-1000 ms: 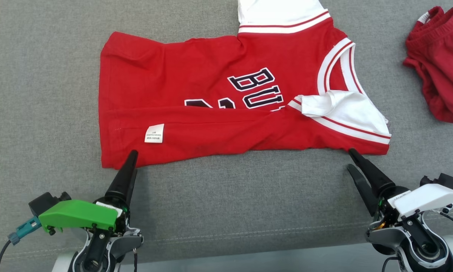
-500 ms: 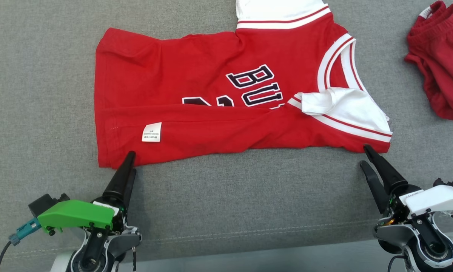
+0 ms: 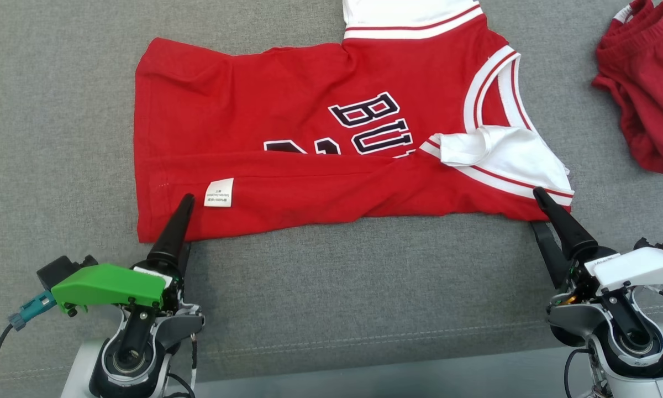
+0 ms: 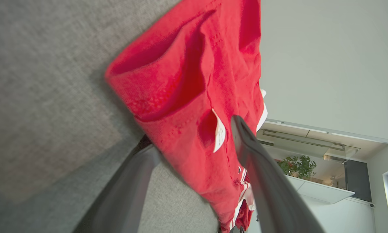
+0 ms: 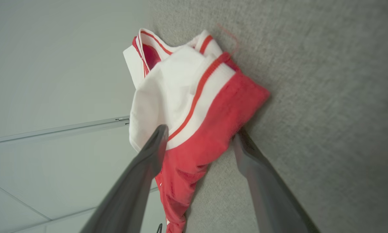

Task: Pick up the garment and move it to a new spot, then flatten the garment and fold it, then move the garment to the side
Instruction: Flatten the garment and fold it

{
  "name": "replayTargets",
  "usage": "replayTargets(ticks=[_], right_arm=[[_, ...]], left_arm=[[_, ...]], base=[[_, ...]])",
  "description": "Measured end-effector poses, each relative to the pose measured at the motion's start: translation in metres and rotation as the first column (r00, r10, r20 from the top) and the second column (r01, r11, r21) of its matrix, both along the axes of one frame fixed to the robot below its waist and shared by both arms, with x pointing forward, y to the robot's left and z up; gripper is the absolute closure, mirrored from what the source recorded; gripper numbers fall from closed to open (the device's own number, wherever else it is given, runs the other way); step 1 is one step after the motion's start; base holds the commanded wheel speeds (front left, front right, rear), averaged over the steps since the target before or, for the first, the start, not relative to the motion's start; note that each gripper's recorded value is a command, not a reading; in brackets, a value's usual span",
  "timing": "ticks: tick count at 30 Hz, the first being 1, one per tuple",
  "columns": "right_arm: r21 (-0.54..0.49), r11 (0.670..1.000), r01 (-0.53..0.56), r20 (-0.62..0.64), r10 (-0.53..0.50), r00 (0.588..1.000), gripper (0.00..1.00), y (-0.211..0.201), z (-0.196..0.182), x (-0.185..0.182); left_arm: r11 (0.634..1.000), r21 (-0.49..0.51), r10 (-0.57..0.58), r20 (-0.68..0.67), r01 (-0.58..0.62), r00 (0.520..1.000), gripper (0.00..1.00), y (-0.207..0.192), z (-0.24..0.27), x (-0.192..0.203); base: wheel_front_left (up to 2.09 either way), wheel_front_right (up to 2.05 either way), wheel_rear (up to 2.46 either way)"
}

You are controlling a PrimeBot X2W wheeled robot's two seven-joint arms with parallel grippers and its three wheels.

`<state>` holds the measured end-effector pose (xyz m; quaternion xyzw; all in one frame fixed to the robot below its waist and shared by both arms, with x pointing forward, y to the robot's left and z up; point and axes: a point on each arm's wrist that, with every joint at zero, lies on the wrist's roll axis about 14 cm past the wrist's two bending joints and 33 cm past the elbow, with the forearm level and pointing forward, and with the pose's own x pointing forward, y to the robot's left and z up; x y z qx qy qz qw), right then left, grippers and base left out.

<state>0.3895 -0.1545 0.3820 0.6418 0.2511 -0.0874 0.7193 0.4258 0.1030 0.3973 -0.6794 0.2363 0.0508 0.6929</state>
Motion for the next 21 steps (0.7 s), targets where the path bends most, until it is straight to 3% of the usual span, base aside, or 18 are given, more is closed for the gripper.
replayTargets(ticks=[4, 5, 6, 7, 8, 9, 21], right_arm=[[0.019, 1.0, 0.021, 0.0, -0.021, 1.0, 0.0, -0.003, -0.001, 0.006], [0.019, 1.0, 0.024, 0.001, -0.024, 1.0, 0.12, -0.004, -0.001, 0.007], [0.018, 0.999, 0.03, 0.0, -0.03, 1.0, 0.44, -0.005, -0.001, 0.009], [0.014, 0.999, 0.039, 0.003, -0.039, 0.999, 0.61, -0.007, -0.001, 0.01], [0.013, 0.999, 0.046, 0.006, -0.046, 0.999, 0.86, -0.009, -0.001, 0.012], [0.012, 0.999, 0.051, 0.01, -0.052, 0.999, 1.0, -0.011, 0.0, 0.014], [-0.001, 0.997, 0.073, 0.032, -0.073, 0.997, 1.0, -0.021, 0.004, 0.023]], left_arm=[[1.0, 0.0, -0.011, 0.002, 0.011, 1.0, 0.0, -0.003, 0.0, 0.003], [1.0, 0.0, -0.013, 0.004, 0.013, 1.0, 0.0, -0.003, 0.001, 0.004], [1.0, 0.0, -0.013, 0.007, 0.013, 1.0, 0.1, -0.003, 0.001, 0.005], [1.0, -0.001, -0.016, 0.008, 0.016, 1.0, 0.5, -0.003, 0.002, 0.006], [1.0, -0.001, -0.016, 0.009, 0.016, 1.0, 0.74, -0.003, 0.002, 0.006], [1.0, -0.001, -0.018, 0.011, 0.018, 1.0, 1.0, -0.004, 0.002, 0.007], [0.999, -0.002, 0.034, 0.041, -0.034, 0.999, 1.0, 0.01, 0.009, 0.01]], base=[[0.0, 0.0, 0.0], [0.0, 0.0, 0.0], [0.0, 0.0, 0.0], [0.0, 0.0, 0.0], [0.0, 0.0, 0.0], [0.0, 0.0, 0.0], [0.0, 0.0, 0.0]])
